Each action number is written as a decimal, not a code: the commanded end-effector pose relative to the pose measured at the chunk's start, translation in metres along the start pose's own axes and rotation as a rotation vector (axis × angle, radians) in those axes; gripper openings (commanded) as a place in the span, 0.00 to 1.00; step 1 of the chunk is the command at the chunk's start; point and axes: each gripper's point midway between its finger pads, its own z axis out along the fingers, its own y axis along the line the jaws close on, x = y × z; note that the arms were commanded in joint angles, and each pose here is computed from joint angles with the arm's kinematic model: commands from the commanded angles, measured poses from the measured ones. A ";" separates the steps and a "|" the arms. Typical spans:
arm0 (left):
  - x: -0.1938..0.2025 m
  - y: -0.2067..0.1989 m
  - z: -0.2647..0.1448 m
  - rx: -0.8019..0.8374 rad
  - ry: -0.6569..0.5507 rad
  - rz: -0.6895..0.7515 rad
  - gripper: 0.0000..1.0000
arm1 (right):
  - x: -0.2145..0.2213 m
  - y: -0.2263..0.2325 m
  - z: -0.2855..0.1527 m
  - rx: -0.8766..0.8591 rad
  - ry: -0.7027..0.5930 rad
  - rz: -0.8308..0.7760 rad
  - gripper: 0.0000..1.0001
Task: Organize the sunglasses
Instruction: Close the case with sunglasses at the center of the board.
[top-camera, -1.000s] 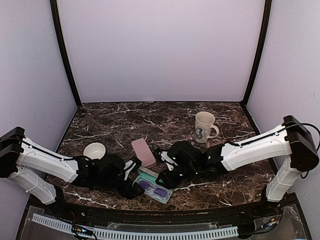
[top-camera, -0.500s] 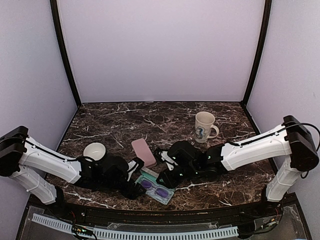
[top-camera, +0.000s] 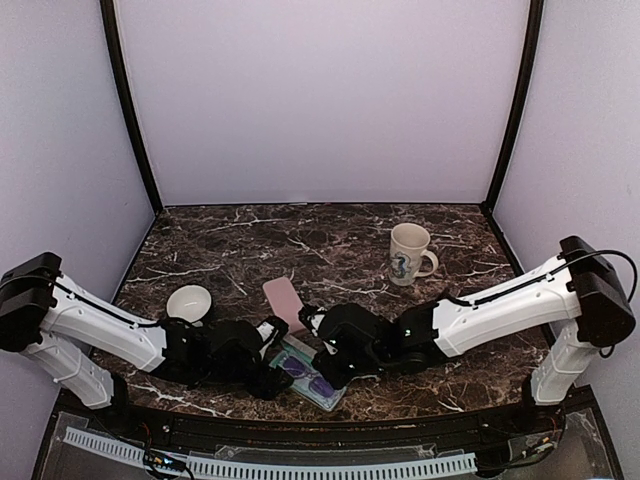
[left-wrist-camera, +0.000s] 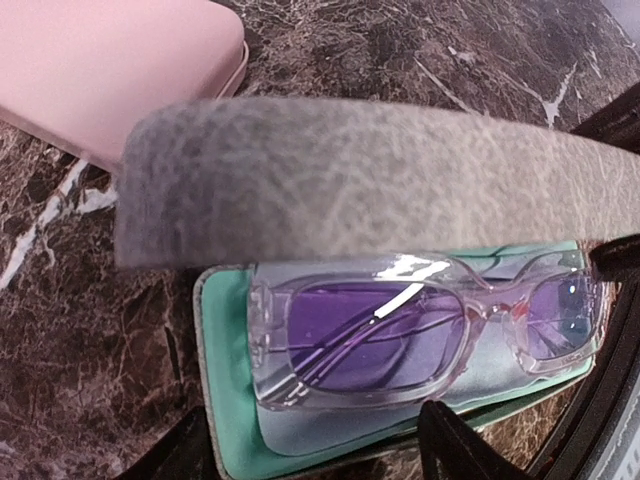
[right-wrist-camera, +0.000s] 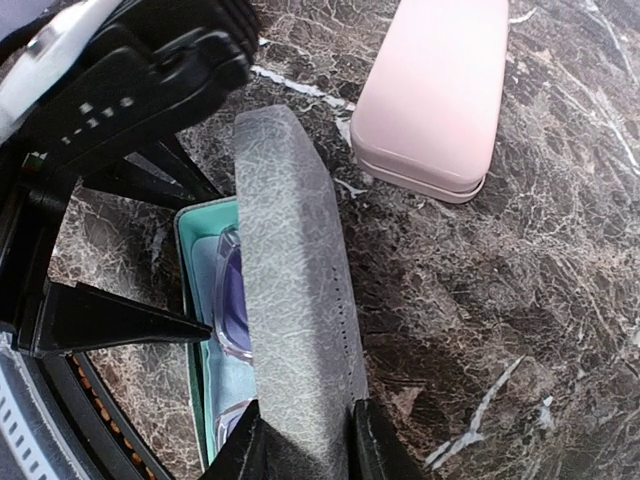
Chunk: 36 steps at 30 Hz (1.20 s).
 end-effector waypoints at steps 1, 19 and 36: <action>0.048 0.016 0.007 -0.075 0.156 -0.025 0.70 | 0.008 0.011 0.008 0.040 -0.005 -0.012 0.21; 0.057 0.014 0.005 -0.107 0.153 -0.050 0.69 | 0.026 0.034 0.020 0.126 -0.004 -0.084 0.19; 0.051 0.013 -0.011 -0.077 0.103 -0.084 0.72 | 0.056 0.044 0.035 0.192 0.062 -0.150 0.21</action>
